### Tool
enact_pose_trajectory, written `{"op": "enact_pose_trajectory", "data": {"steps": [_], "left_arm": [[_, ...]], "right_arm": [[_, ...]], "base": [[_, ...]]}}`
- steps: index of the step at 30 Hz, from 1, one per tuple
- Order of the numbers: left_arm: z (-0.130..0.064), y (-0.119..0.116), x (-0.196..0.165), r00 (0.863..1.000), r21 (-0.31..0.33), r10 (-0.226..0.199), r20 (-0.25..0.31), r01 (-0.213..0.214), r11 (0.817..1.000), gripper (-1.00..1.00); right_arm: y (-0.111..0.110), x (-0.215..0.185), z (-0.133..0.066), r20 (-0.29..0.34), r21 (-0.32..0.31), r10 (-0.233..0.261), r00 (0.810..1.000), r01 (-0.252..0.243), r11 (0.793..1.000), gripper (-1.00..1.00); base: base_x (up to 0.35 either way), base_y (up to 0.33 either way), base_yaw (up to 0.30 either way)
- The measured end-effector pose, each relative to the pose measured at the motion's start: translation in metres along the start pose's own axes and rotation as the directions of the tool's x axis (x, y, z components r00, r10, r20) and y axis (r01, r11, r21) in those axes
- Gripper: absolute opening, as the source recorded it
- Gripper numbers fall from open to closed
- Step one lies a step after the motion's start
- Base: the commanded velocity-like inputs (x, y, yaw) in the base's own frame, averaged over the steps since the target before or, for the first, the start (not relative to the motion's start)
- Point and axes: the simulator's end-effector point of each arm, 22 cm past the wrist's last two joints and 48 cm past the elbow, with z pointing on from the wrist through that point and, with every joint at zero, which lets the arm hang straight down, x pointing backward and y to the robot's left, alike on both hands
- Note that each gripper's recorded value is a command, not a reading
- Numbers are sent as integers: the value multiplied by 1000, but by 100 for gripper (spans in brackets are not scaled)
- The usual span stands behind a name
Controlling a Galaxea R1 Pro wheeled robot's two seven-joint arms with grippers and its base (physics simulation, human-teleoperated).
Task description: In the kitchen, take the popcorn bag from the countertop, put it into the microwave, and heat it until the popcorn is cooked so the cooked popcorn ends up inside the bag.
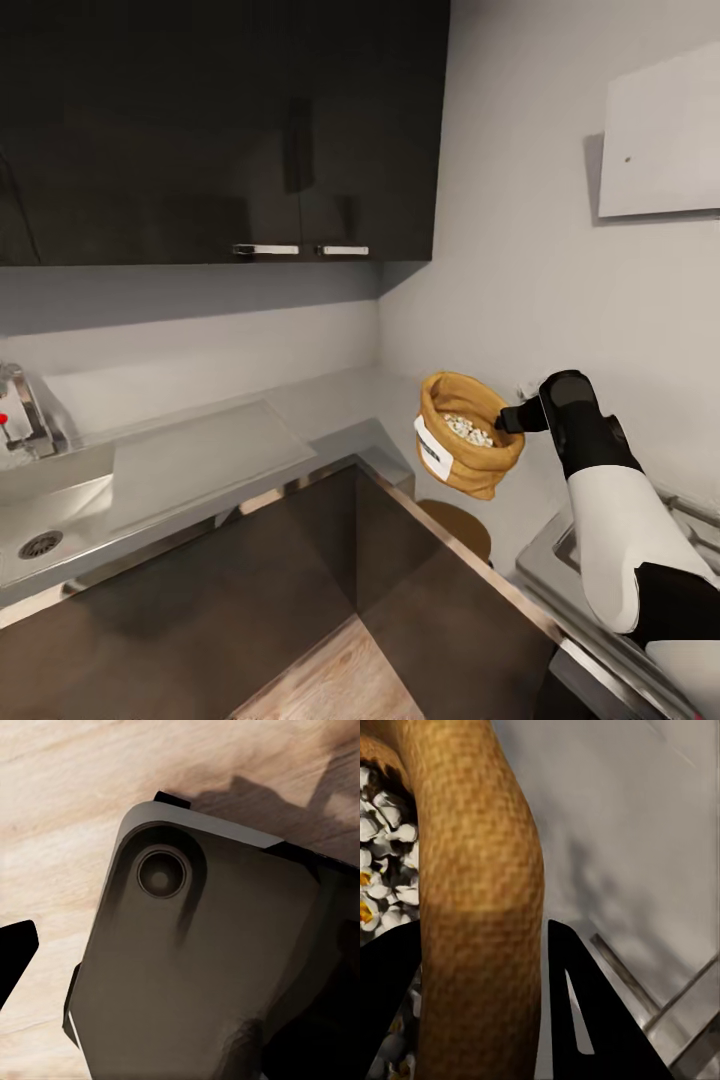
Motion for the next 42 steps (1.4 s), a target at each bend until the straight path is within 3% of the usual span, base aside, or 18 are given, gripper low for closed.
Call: {"op": "enact_pose_trajectory", "data": {"steps": [9,24,30,42], "left_arm": [[0,1,-1,1000,-2,-10,2,10,1000,100],[-21,1,-1,1000,-1,-8,-1,8,1000,100],[-29,2,-1,1000,-1,-8,-2,8,1000,100],[-44,3,0,1000,-3,-6,-2,6,1000,100]], "right_arm": [[-1,0,0,-1,2,-1,1000,1,1000,-100],[-9,-13,-15,-2,13,-1,1000,1,1000,-100],[-19,-16,-21,-12,53,-14,1000,14,998,-100],[-14,-26,-32,-10,37,-11,1000,12,999,-100]], "base": [[-8,0,0],[0,0,0],[0,0,0],[0,0,0]]}}
